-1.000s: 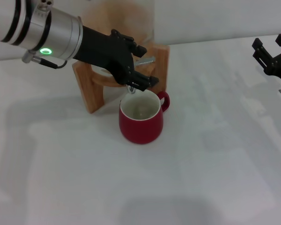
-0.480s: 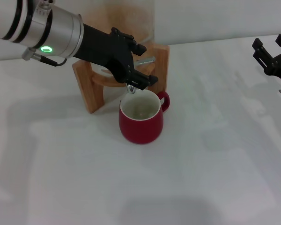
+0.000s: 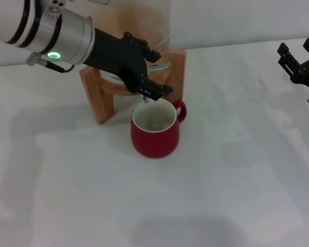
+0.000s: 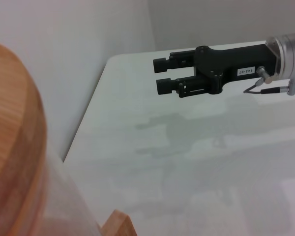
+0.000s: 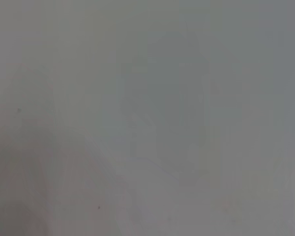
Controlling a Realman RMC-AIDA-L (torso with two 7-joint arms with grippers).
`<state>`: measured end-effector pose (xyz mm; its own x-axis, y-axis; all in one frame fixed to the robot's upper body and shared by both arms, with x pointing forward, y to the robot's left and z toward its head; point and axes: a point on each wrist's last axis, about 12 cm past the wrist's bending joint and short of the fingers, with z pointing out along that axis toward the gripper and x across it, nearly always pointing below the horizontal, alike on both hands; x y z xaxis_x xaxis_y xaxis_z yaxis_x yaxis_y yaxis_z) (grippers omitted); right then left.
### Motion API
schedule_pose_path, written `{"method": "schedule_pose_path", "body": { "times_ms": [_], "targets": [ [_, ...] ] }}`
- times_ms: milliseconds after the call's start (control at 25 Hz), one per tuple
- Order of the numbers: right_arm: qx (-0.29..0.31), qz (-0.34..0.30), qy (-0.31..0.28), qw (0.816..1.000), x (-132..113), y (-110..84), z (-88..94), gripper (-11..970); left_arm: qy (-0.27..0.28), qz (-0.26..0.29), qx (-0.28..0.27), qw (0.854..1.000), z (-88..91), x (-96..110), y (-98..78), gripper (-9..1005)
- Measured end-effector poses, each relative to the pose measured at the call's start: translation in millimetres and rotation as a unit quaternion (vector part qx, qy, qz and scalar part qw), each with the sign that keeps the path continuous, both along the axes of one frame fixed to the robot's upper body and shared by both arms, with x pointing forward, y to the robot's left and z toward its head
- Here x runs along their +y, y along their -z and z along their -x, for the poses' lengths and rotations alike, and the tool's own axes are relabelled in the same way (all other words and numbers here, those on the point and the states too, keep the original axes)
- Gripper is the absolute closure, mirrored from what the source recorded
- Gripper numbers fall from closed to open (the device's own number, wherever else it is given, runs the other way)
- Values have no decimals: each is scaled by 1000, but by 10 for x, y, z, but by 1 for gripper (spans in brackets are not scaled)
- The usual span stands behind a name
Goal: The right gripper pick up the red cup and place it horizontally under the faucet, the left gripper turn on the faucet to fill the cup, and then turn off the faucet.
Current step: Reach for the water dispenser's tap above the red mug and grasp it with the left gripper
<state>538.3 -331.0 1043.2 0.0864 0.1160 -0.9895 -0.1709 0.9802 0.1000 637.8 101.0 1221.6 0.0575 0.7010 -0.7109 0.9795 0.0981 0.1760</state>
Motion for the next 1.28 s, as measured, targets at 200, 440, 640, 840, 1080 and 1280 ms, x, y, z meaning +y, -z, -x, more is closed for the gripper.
{"method": "schedule_pose_path", "body": {
  "times_ms": [200, 440, 640, 840, 1080, 1280],
  "targets": [
    [0, 0, 0, 1000, 0, 0, 0, 277, 4, -6, -4, 1000, 5, -26, 10, 157],
    [-1, 0, -1, 1000, 1, -2, 1, 277, 12, -13, -13, 1000, 10, -66, 19, 157],
    [-2, 0, 0, 1000, -1, -3, 3, 277, 15, -14, -16, 1000, 6, -83, 7, 157],
    [-2, -1, 0, 1000, -3, -4, 6, 277, 18, -15, -20, 1000, 5, -91, 4, 156],
    [-3, -1, 1, 1000, -5, -4, 6, 277, 22, -20, -28, 999, -4, -121, -15, 157],
    [-4, -1, 0, 1000, -4, -7, 6, 276, 27, -26, -35, 999, -7, -153, -34, 159]
  ]
}}
